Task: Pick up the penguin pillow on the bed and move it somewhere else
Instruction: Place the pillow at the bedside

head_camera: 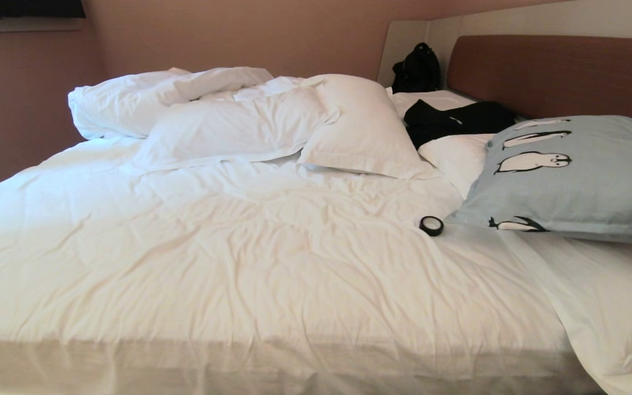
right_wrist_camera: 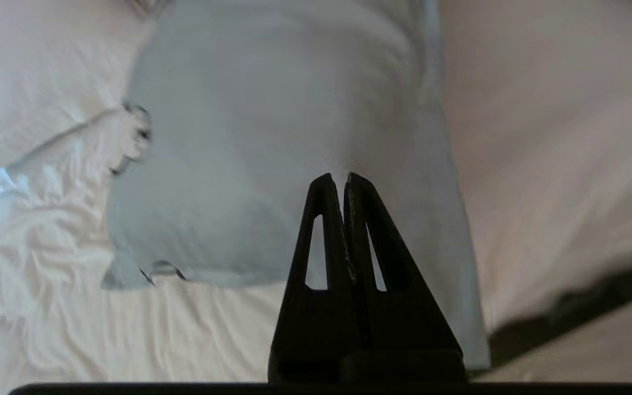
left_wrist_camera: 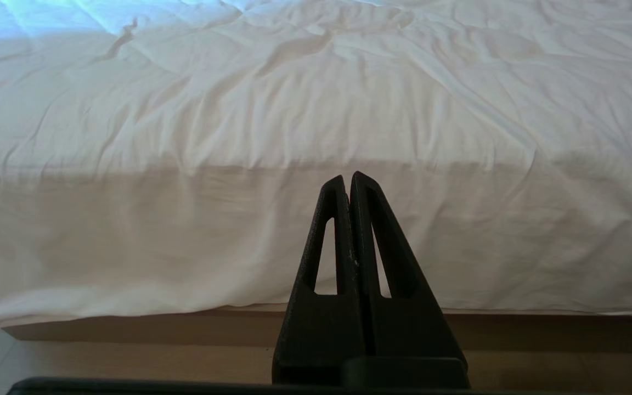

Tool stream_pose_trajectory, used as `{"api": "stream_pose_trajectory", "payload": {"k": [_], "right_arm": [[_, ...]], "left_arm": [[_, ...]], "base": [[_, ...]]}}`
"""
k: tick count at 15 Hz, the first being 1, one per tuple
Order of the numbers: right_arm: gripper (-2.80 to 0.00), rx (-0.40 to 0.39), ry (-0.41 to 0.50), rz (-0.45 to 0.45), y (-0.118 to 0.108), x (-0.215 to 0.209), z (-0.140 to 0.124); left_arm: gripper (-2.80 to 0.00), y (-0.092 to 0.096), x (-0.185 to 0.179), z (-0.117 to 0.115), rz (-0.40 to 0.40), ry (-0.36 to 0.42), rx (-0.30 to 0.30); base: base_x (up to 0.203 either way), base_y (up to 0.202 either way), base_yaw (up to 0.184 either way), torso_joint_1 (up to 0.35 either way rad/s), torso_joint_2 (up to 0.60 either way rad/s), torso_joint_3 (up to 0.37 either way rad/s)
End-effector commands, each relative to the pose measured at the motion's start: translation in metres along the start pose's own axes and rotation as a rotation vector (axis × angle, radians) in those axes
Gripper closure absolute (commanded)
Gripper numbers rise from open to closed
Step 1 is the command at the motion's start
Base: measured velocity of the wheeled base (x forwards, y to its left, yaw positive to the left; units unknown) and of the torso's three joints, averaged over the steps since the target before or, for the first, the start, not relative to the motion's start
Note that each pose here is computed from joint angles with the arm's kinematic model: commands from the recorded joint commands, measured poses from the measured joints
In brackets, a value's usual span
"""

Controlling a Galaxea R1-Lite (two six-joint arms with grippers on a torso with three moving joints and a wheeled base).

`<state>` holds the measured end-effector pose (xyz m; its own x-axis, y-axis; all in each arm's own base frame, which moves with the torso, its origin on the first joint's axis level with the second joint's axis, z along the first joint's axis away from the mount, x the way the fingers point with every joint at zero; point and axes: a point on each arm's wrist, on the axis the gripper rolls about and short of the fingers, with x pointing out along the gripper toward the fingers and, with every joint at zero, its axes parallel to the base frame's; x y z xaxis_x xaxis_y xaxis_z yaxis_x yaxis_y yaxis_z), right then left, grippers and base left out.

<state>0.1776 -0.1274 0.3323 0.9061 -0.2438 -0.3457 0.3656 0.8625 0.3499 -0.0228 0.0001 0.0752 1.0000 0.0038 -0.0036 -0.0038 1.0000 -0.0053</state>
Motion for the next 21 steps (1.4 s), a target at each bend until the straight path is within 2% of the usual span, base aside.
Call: {"api": "stream_pose_trajectory", "payload": {"k": [1, 4, 7, 8, 10, 13, 19, 21], "right_arm": [[0.00, 0.138, 0.239, -0.050, -0.023, 0.009, -0.022], [0.00, 0.192, 0.241, -0.111, -0.047, 0.013, -0.021], [0.00, 0.208, 0.222, -0.096, -0.064, 0.005, -0.018], [-2.80, 0.217, 0.213, -0.106, -0.070, 0.002, -0.018], [-2.80, 0.247, 0.196, -0.062, -0.078, -0.005, -0.016], [-2.80, 0.322, 0.190, 0.100, -0.092, -0.012, -0.019], [-2.80, 0.455, 0.261, 0.363, -0.112, 0.008, -0.035], [-2.80, 0.471, 0.271, 0.424, -0.112, 0.011, -0.038]], "left_arm": [[0.00, 0.000, 0.000, 0.000, 0.000, 0.001, -0.001], [0.00, 0.000, 0.000, 0.000, 0.001, 0.001, -0.001], [0.00, 0.000, 0.000, 0.000, 0.001, 0.001, -0.001], [0.00, 0.000, 0.000, 0.000, 0.000, 0.001, -0.001], [0.00, 0.000, 0.000, 0.000, -0.001, 0.001, -0.001], [0.00, 0.000, 0.000, 0.000, 0.000, 0.001, -0.001], [0.00, 0.000, 0.000, 0.000, -0.001, 0.001, -0.001], [0.00, 0.000, 0.000, 0.000, 0.001, 0.001, -0.001]], "base": [[0.000, 0.000, 0.000, 0.000, 0.00, 0.000], [0.000, 0.000, 0.000, 0.000, 0.00, 0.000], [0.000, 0.000, 0.000, 0.000, 0.00, 0.000], [0.000, 0.000, 0.000, 0.000, 0.00, 0.000], [0.000, 0.000, 0.000, 0.000, 0.00, 0.000], [0.000, 0.000, 0.000, 0.000, 0.00, 0.000], [0.000, 0.000, 0.000, 0.000, 0.00, 0.000], [0.000, 0.000, 0.000, 0.000, 0.00, 0.000]]}}
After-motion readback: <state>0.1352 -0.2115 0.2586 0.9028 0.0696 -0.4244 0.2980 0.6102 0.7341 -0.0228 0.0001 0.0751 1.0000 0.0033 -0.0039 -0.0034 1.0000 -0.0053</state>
